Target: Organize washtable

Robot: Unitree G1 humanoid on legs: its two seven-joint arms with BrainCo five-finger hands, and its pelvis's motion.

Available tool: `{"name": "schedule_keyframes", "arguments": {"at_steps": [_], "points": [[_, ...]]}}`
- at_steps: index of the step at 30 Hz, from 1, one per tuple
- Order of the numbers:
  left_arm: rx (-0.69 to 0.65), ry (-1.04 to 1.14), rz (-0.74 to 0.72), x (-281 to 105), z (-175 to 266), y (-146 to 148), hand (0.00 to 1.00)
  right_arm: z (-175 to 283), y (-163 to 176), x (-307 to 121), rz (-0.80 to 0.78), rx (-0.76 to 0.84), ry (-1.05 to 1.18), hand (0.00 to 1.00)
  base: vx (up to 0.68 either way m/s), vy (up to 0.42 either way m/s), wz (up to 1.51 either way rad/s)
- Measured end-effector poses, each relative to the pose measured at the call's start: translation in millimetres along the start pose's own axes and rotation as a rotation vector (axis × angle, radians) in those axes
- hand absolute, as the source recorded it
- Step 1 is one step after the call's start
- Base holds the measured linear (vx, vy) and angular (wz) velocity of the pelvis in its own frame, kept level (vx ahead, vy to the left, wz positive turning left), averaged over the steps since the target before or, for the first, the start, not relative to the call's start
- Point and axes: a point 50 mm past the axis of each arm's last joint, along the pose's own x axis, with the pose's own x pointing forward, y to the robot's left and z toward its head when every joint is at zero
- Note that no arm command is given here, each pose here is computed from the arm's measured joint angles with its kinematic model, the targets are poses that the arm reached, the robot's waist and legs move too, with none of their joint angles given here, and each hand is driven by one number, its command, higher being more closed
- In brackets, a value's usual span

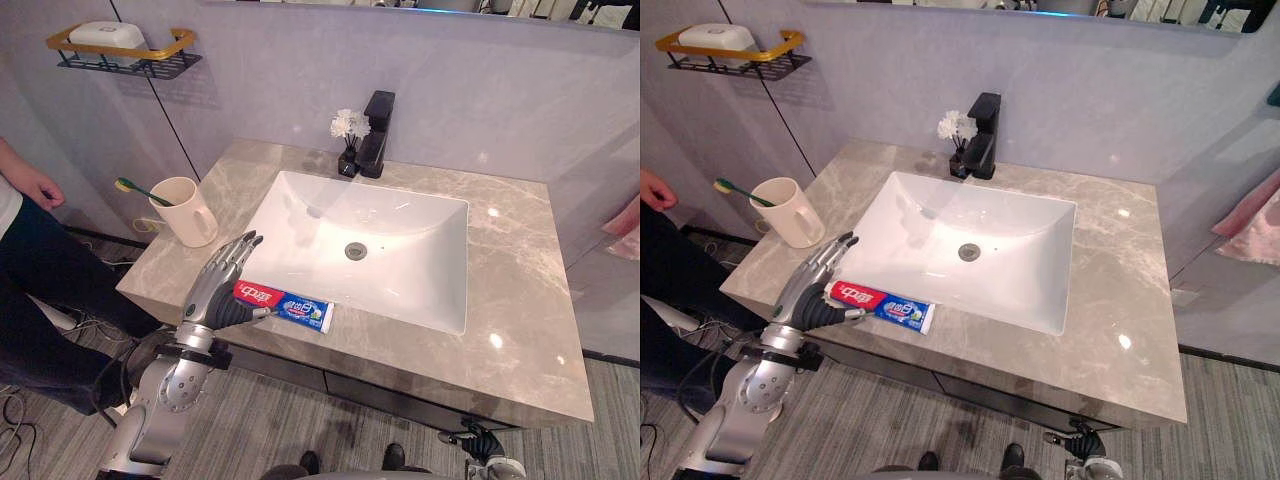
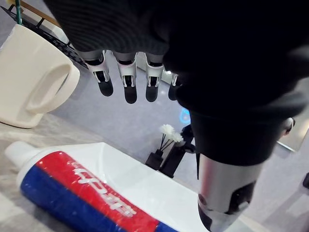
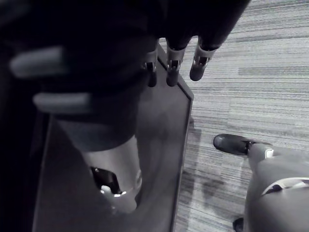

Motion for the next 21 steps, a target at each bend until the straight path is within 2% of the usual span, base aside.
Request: {"name": "schedule_keyframes", "arguments": {"at_steps": [11, 21], "points": [[0.107, 0.045, -0.087, -5.2, -22.2, -1.3, 0.00, 1.3, -3.4, 0.1, -0.005, -0.011, -0.005, 0.00, 0.00, 0.005, -0.01], [0.134, 0.049, -0.099, -6.1, -30.2, 2.2, 0.00, 9.1, -17.3, 0.3, -0.033, -0.039, -0.036, 0.00, -0.02, 0.008, -0.08]]}}
